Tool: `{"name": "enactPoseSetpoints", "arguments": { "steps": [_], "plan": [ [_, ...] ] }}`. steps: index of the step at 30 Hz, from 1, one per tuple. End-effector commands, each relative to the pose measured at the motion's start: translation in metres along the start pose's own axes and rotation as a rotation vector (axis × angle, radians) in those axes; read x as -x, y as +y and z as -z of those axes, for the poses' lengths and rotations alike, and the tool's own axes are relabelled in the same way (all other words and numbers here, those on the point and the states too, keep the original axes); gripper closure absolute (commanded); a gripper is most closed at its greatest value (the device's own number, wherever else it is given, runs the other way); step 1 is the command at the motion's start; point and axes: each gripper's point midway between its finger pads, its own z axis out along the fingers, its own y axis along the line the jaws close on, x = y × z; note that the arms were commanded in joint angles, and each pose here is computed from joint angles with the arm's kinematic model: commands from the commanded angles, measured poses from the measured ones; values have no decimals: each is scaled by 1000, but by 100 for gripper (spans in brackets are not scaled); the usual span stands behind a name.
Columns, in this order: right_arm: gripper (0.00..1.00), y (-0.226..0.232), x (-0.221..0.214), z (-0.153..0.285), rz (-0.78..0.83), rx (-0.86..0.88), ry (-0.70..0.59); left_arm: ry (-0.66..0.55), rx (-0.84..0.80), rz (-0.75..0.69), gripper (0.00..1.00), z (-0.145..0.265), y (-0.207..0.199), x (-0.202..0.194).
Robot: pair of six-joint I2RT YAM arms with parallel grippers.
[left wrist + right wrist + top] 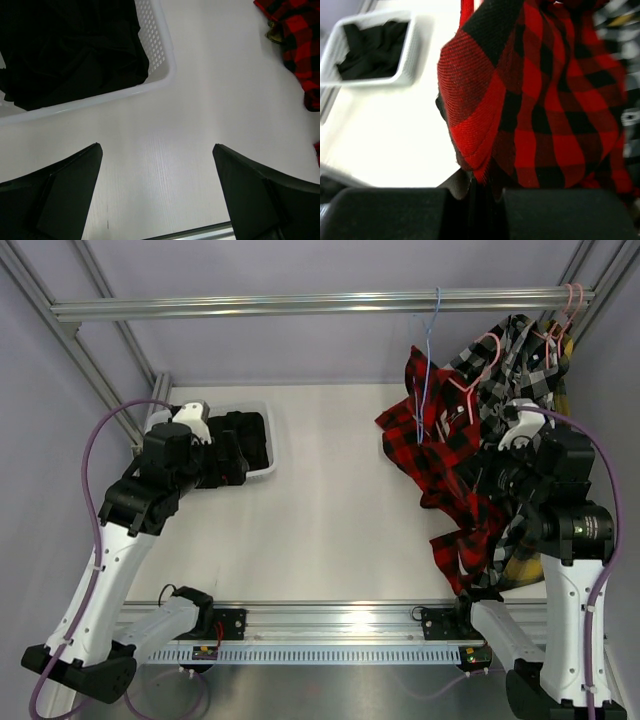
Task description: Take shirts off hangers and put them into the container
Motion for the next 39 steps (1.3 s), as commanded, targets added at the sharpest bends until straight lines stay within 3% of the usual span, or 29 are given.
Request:
{"name": "enactPoseSetpoints", "arguments": {
  "steps": [1,11,18,24,33,37,39],
  "plan": [
    [100,40,-22,10,65,204,56,-43,-131,14,1,0,-28,20],
    [100,90,-66,8,126,506,229,-44,-268,24,1,-1,-61,30],
    [100,106,-94,2,180,572,390,-94,-374,16,1,8,-92,41],
    [100,96,-60,8,154,432,155,-70,-346,29,1,-1,-93,34],
    [100,25,-15,29,38,-49,-67,-91,-311,35,1,-3,-88,40],
    [100,17,-9,47,33,-94,-118,-96,-312,28,1,-3,-89,42],
    [100,21,3,66,36,-68,-205,-100,-306,17,1,-3,-88,43]
  ]
}}
